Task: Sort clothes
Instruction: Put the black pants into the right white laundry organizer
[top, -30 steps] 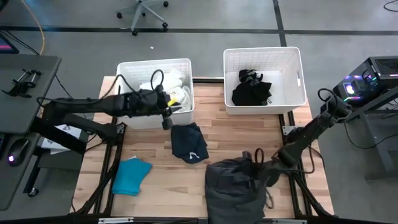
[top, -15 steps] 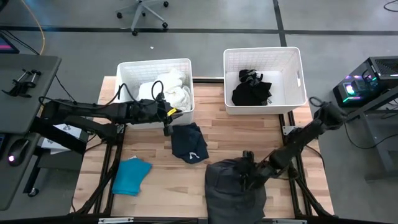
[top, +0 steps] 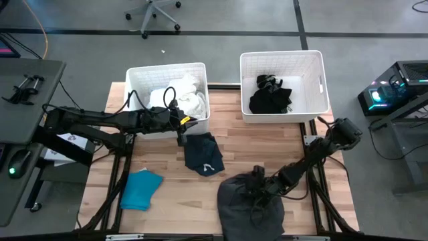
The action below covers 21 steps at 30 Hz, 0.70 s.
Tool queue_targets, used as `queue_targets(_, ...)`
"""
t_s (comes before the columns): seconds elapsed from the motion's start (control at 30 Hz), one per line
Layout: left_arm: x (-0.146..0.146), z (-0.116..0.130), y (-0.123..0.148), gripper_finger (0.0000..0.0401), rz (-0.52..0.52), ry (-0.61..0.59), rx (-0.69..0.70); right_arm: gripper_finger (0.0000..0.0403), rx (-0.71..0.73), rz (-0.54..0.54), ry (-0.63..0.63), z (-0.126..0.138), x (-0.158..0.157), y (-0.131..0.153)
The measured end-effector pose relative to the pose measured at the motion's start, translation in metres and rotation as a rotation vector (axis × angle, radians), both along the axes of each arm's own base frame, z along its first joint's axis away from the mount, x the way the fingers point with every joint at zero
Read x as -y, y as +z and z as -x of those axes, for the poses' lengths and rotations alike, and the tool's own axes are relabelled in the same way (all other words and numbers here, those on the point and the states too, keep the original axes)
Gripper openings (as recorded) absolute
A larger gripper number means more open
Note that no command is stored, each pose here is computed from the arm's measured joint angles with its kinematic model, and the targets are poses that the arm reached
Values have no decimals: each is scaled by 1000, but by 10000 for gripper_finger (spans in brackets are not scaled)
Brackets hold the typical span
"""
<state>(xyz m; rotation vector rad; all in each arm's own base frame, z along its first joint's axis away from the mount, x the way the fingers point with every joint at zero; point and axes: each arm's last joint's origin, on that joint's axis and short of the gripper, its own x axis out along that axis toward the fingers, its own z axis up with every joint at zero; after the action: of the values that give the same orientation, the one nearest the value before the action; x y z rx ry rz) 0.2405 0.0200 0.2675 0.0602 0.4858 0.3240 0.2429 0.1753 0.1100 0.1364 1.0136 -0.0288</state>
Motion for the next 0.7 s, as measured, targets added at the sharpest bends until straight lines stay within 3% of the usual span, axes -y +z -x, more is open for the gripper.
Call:
queue_targets(0.27,0,0,0,55,0,-1,-1,211,15,2,42,3,10,-10)
queue_targets(0.5,0,0,0,55,7,2,1,116,109,-37,-51,11,18,-17)
queue_targets(0.7,0,0,0,55,12,4,3,36,108,171,-116,20,33,9)
